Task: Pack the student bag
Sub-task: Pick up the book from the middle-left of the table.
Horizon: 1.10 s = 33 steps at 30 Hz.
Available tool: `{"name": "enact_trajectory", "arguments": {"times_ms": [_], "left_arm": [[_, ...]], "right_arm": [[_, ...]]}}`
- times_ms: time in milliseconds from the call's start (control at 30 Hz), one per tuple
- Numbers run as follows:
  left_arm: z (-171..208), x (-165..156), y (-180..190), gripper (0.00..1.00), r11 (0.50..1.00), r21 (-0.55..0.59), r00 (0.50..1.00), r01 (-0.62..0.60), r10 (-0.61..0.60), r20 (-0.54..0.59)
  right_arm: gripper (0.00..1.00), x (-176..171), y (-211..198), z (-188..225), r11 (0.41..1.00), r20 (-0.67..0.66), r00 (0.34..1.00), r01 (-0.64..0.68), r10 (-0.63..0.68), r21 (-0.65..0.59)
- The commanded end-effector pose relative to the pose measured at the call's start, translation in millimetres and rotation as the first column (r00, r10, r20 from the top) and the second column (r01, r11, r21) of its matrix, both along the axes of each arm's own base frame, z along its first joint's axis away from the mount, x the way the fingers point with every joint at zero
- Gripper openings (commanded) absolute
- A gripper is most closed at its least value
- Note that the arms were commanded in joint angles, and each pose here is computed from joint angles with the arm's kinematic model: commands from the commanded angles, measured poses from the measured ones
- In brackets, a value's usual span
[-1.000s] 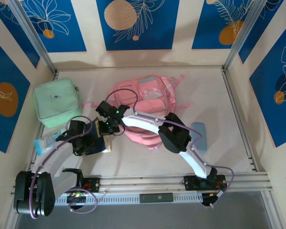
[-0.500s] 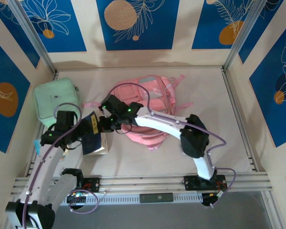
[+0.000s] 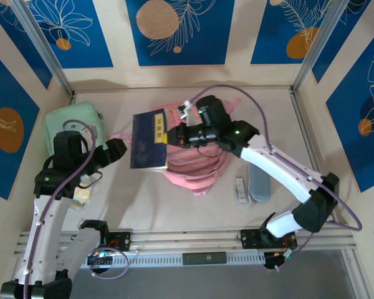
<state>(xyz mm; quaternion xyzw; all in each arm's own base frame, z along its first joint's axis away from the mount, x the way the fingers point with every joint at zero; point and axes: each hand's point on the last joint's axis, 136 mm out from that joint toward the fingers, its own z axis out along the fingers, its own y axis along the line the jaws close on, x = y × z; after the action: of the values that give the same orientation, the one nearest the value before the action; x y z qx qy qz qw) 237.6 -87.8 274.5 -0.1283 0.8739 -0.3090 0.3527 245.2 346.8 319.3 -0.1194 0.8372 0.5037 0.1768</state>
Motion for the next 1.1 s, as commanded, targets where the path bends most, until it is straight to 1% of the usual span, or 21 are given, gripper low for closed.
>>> {"name": "enact_trajectory", "arguments": {"times_ms": [0, 100, 200, 267, 400, 433, 500, 600, 733, 800, 900, 1000, 1067], "left_arm": [[21.9, 1.8, -34.8, 0.89, 0.973, -0.157, 0.983, 0.168, -0.152, 0.105], [37.0, 6.3, -51.0, 0.88, 0.942, -0.246, 0.964, 0.229, -0.184, 0.193], [42.5, 10.4, -68.3, 0.83, 0.913, -0.298, 0.949, 0.279, -0.215, 0.230], [41.9, 11.4, -79.4, 0.81, 0.905, -0.296, 0.941, 0.306, -0.241, 0.238], [29.1, 11.3, -103.3, 0.76, 0.901, -0.267, 0.933, 0.342, -0.291, 0.213], [28.0, 11.6, -109.3, 0.73, 0.896, -0.273, 0.930, 0.350, -0.297, 0.216], [30.6, 13.4, -120.8, 0.62, 0.875, -0.313, 0.920, 0.370, -0.299, 0.253], [40.2, 10.7, -136.3, 0.55, 0.833, -0.362, 0.897, 0.420, -0.319, 0.306], [43.4, 7.8, -153.8, 0.43, 0.828, -0.333, 0.882, 0.450, -0.357, 0.307], [47.1, 7.0, -159.9, 0.36, 0.820, -0.333, 0.875, 0.465, -0.368, 0.314], [54.3, 7.6, -162.9, 0.20, 0.820, -0.335, 0.872, 0.465, -0.359, 0.333], [58.4, 9.2, -164.7, 0.07, 0.819, -0.333, 0.869, 0.468, -0.358, 0.341], [60.7, 11.8, -165.2, 0.01, 0.822, -0.333, 0.871, 0.463, -0.350, 0.345]], "right_arm": [[0.00, -12.9, -18.0, 12.7, 0.990, -0.005, 0.994, -0.105, 0.106, 0.099], [0.00, -12.8, -34.9, 17.7, 0.981, 0.003, 0.991, -0.135, 0.136, 0.136], [0.00, -13.9, -45.3, 20.2, 0.976, 0.026, 0.988, -0.155, 0.152, 0.152], [0.00, -14.4, -50.3, 20.3, 0.971, 0.016, 0.986, -0.168, 0.168, 0.173], [0.00, -13.2, -56.7, 20.4, 0.961, 0.002, 0.984, -0.176, 0.180, 0.215], [0.00, -12.7, -57.3, 19.8, 0.959, 0.001, 0.984, -0.176, 0.180, 0.220], [0.00, -11.4, -57.1, 17.9, 0.957, 0.005, 0.983, -0.181, 0.185, 0.228], [0.00, -6.5, -57.6, 12.5, 0.957, -0.007, 0.983, -0.179, 0.186, 0.230], [0.00, -0.9, -56.4, 1.7, 0.954, -0.034, 0.980, -0.185, 0.198, 0.236], [0.00, 2.5, -58.0, -5.4, 0.961, -0.044, 0.982, -0.169, 0.183, 0.220], [0.00, 7.5, -63.0, -13.7, 0.968, -0.051, 0.986, -0.144, 0.157, 0.205], [0.01, 10.8, -68.9, -18.1, 0.972, -0.059, 0.988, -0.128, 0.142, 0.196], [0.19, 11.1, -72.0, -22.7, 0.976, -0.068, 0.989, -0.118, 0.132, 0.182]]}}
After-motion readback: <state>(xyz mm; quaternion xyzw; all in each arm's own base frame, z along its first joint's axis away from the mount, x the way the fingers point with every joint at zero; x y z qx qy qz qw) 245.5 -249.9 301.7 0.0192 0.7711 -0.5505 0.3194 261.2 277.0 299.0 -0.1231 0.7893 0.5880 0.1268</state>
